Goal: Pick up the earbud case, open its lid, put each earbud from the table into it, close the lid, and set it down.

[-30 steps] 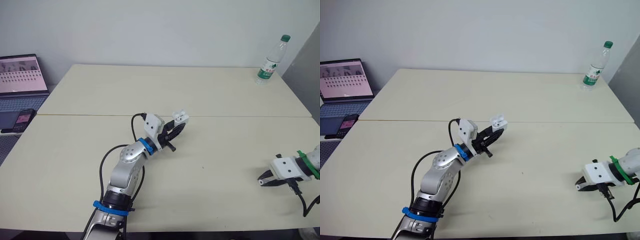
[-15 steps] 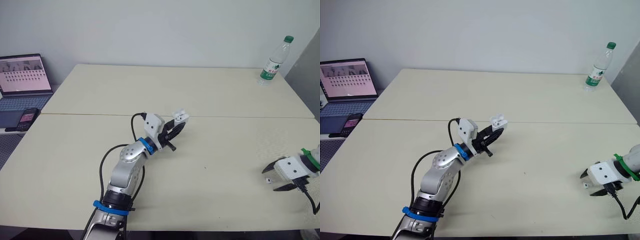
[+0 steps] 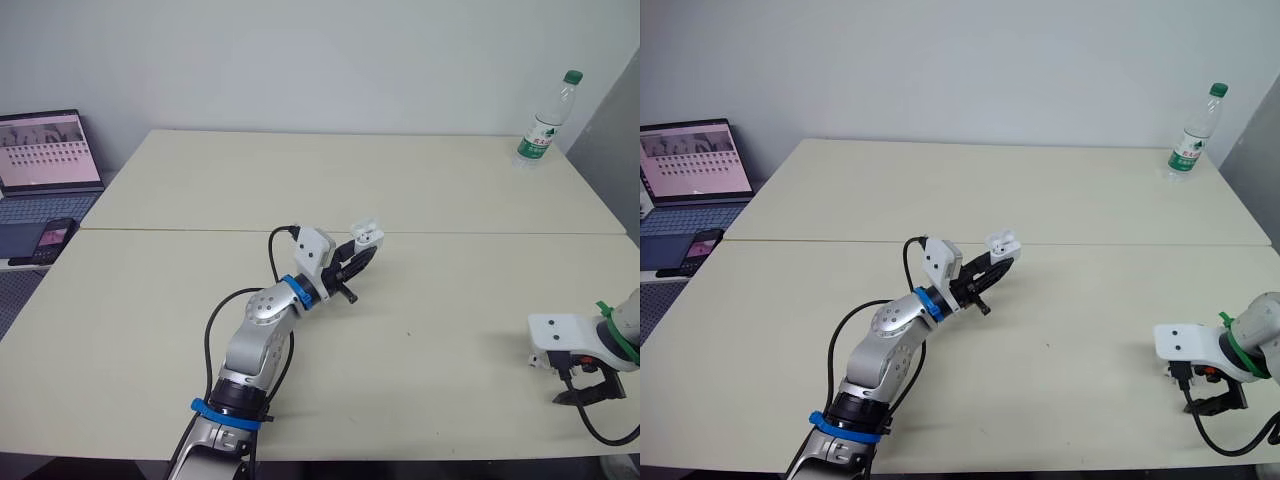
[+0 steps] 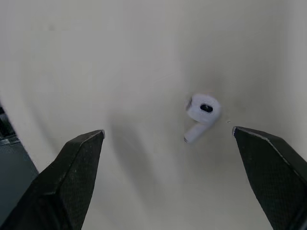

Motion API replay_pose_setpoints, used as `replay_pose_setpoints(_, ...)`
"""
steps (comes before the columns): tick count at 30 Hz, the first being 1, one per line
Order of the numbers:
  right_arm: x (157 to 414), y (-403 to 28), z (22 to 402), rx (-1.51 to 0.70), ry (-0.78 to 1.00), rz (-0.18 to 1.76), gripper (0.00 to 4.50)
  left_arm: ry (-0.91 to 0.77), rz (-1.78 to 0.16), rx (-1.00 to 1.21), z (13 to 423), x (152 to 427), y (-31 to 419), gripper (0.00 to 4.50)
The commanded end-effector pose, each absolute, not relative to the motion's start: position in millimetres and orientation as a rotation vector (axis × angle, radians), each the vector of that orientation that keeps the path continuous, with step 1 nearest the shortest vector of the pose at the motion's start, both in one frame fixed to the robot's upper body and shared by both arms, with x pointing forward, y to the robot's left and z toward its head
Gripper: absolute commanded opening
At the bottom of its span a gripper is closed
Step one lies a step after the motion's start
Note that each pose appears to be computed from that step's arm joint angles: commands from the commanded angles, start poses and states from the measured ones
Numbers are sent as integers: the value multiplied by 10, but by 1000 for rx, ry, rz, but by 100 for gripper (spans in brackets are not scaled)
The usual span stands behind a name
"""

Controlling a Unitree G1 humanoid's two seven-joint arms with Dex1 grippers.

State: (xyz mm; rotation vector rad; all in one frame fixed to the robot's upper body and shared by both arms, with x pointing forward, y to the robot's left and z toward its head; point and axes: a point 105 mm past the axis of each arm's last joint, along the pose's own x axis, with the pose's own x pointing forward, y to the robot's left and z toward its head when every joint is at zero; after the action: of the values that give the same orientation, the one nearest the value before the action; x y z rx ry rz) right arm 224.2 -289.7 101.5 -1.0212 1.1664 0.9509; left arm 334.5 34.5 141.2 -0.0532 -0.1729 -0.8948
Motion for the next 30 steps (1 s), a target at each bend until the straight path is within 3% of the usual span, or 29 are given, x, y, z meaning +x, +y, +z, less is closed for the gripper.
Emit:
replay_pose_setpoints(1, 2364, -2935, 1057, -1041, 1144, 768, 449, -233, -909, -51, 1536, 3310, 311, 74)
replay_pose_setpoints(19, 2347, -2814, 945, -434, 1212, 489, 449, -229, -915, -50, 1507, 3281, 285, 74)
replay_pose_setpoints(27, 2346, -2749, 921, -368, 1217, 474, 449, -226, -916, -52, 1498, 3271, 273, 74)
replay_pose_setpoints(30, 2329, -2765, 918, -379, 1222, 474, 392, -226, -913, -52, 1495, 3277, 279, 74)
